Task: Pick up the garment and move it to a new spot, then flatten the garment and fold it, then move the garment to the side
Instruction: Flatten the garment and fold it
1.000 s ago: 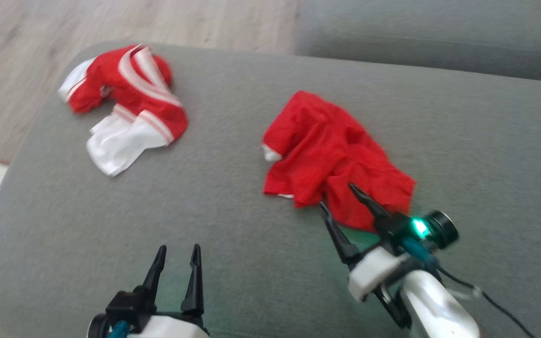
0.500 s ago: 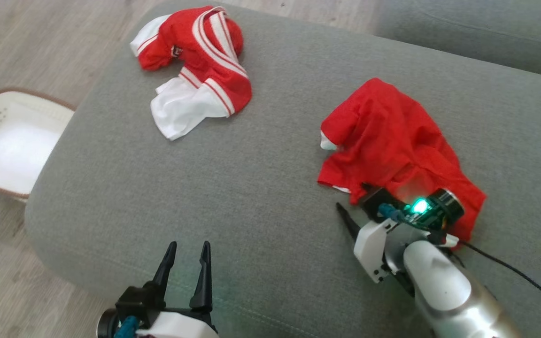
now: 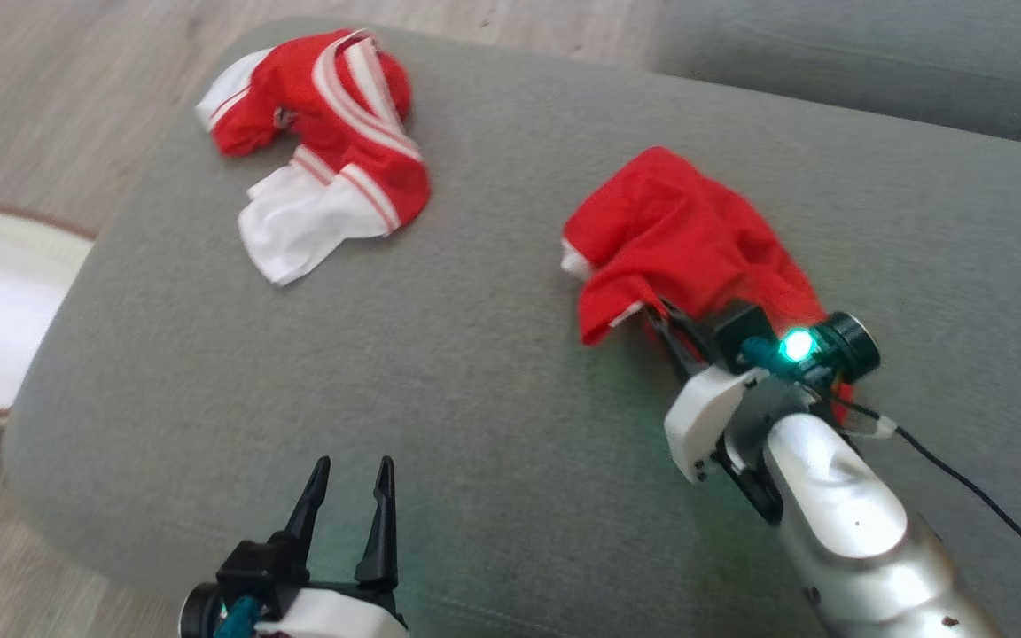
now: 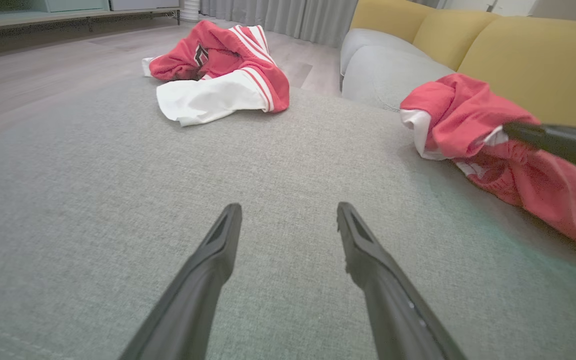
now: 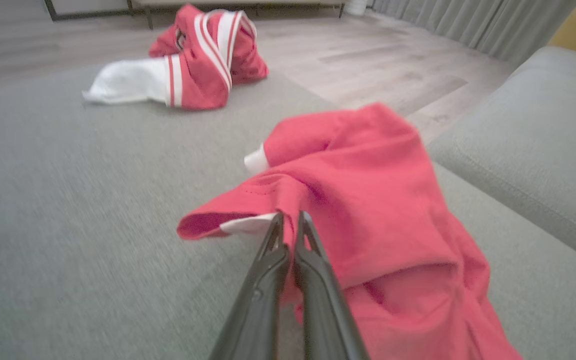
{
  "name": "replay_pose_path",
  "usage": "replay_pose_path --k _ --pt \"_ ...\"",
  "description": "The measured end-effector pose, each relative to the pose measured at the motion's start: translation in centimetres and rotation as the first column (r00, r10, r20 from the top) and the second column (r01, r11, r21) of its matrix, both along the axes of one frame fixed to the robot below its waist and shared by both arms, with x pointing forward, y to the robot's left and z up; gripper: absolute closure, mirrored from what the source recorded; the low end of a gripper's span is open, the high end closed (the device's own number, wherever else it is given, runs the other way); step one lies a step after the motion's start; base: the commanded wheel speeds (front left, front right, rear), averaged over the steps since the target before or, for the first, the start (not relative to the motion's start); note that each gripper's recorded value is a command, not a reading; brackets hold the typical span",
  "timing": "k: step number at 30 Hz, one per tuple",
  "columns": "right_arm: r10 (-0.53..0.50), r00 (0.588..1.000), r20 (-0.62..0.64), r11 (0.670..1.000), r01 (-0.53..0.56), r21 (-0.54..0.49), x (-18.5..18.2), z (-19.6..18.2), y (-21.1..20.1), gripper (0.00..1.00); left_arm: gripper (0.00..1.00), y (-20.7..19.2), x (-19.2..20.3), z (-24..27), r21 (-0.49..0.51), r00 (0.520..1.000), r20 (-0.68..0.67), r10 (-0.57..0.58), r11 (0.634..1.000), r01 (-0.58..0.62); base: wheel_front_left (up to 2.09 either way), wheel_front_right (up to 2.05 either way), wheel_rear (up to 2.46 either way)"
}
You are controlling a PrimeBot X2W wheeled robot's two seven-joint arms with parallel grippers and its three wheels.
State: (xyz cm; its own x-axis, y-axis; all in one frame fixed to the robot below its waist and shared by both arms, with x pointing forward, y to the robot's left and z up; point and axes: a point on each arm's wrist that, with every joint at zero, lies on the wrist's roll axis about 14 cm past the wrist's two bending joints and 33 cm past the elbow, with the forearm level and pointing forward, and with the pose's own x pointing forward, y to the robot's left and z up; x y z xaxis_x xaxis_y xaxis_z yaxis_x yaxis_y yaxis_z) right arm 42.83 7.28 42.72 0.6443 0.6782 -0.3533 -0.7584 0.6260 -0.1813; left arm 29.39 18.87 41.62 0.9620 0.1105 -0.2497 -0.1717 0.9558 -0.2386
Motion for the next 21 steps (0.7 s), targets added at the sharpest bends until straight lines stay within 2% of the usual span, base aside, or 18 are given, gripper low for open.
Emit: replay_pose_path --k 5,8,11,14,17,18,19,21 --pt "-0.05 0.998 0.049 0.977 0.039 0.208 0.4 5.5 0.0 1.0 0.0 -1.3 0.9 0.5 0.006 0.998 0.024 -0.059 0.998 0.059 0.0 0.0 0.0" --pt "-0.123 0.99 0.063 0.942 0.097 0.321 1.3 8.7 -1.6 1.0 0.0 -2.1 1.4 0.9 0.009 0.995 0.037 -0.095 0.995 0.094 0.0 0.0 0.0" --pt "-0.225 0.973 0.051 0.892 0.185 0.413 2.5 11.0 -4.4 1.0 0.0 -2.9 1.8 1.2 0.013 0.99 0.05 -0.13 0.991 0.13 0.0 0.0 0.0" --pt "-0.334 0.942 0.043 0.851 0.282 0.443 3.7 12.2 -8.1 1.0 0.0 -3.7 2.4 1.8 0.021 0.984 0.068 -0.164 0.986 0.163 0.0 0.0 0.0" --pt "-0.455 0.89 0.019 0.802 0.4 0.444 4.8 12.4 -12.6 1.0 0.0 -4.4 2.9 2.1 0.026 0.979 0.074 -0.192 0.981 0.191 0.0 0.0 0.0" --pt "-0.455 0.89 0.019 0.802 0.4 0.444 4.8 12.4 -12.6 1.0 0.0 -4.4 2.9 2.1 0.026 0.979 0.074 -0.192 0.981 0.191 0.0 0.0 0.0" --pt "-0.525 0.851 0.003 0.771 0.475 0.424 5.2 11.6 -15.5 1.0 0.0 -4.8 3.1 2.2 0.025 0.975 0.073 -0.208 0.978 0.207 0.0 0.0 0.0" --pt "-0.592 0.806 -0.031 0.739 0.557 0.38 5.1 9.6 -18.3 1.0 0.0 -5.1 3.3 2.1 0.023 0.974 0.071 -0.215 0.977 0.214 0.0 0.0 0.0"
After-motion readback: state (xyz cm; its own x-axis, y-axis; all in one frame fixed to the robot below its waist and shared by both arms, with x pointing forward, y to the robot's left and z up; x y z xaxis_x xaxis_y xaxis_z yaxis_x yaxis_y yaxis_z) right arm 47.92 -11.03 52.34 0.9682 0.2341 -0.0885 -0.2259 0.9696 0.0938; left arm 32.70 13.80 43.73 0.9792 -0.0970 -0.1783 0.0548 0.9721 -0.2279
